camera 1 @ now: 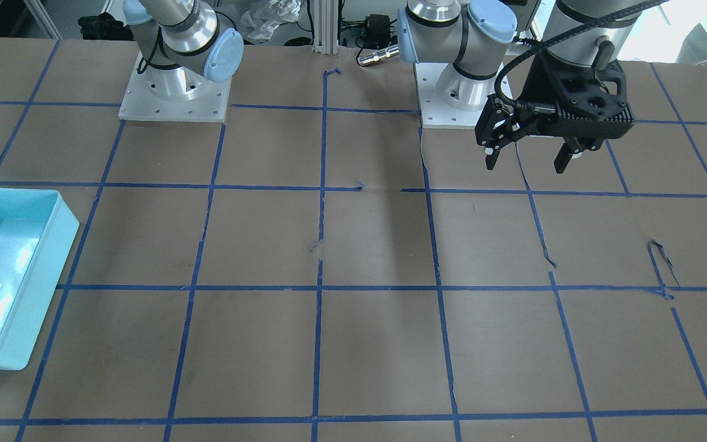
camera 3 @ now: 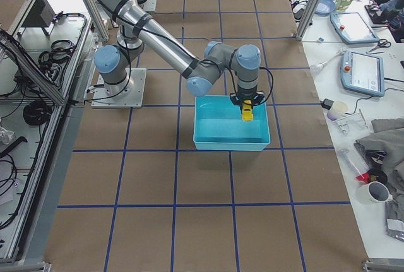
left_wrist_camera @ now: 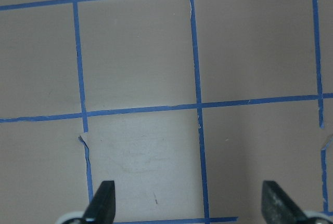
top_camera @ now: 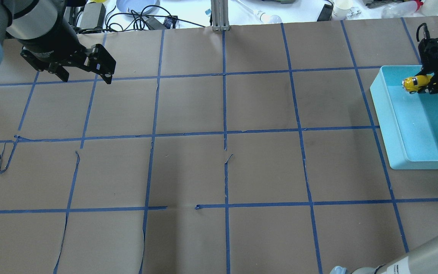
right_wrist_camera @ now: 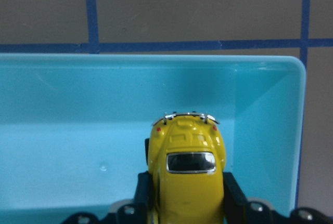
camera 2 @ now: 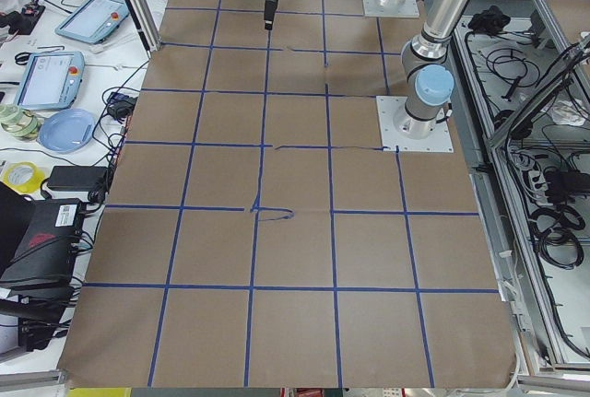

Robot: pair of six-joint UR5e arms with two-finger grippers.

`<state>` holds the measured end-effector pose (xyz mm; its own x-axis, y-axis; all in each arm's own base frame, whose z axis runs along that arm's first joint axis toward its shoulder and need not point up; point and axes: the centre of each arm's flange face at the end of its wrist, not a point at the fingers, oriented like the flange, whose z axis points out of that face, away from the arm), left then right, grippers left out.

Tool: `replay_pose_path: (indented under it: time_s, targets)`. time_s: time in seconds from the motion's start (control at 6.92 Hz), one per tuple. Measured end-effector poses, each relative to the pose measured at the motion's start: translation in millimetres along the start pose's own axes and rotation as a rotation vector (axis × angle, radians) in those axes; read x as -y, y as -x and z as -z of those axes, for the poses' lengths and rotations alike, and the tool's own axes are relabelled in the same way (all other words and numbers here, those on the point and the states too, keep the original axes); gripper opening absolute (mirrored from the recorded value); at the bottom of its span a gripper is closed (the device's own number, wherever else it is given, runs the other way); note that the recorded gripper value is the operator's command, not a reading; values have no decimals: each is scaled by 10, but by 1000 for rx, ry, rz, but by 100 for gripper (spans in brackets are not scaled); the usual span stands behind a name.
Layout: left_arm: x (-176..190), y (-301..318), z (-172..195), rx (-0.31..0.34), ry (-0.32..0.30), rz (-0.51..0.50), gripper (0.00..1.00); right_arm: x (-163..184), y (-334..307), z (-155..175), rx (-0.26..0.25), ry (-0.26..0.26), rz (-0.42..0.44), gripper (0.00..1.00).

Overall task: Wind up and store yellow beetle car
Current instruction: 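Lift the car with the right gripper and carry it into the tray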

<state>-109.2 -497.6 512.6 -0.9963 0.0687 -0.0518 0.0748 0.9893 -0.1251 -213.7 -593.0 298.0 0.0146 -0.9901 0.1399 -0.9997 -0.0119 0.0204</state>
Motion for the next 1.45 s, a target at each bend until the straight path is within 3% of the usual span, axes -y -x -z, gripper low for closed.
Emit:
replay_pose_path:
  time_s: [0.58, 1.16, 1.3, 1.45]
  targets:
    - [10, 1, 6, 0, -1, 0, 100, -329, 550, -528, 122, -52, -46, 5]
    - [11, -3, 8, -1, -2, -1, 100, -333, 644, -804, 158, -70, -53, 9]
    - [11, -3, 9, -1, -2, -1, 100, -348, 651, -858, 165, -60, -52, 33]
    - [12, -3, 9, -1, -2, 0, 100, -353, 658, -885, 167, -55, -53, 96]
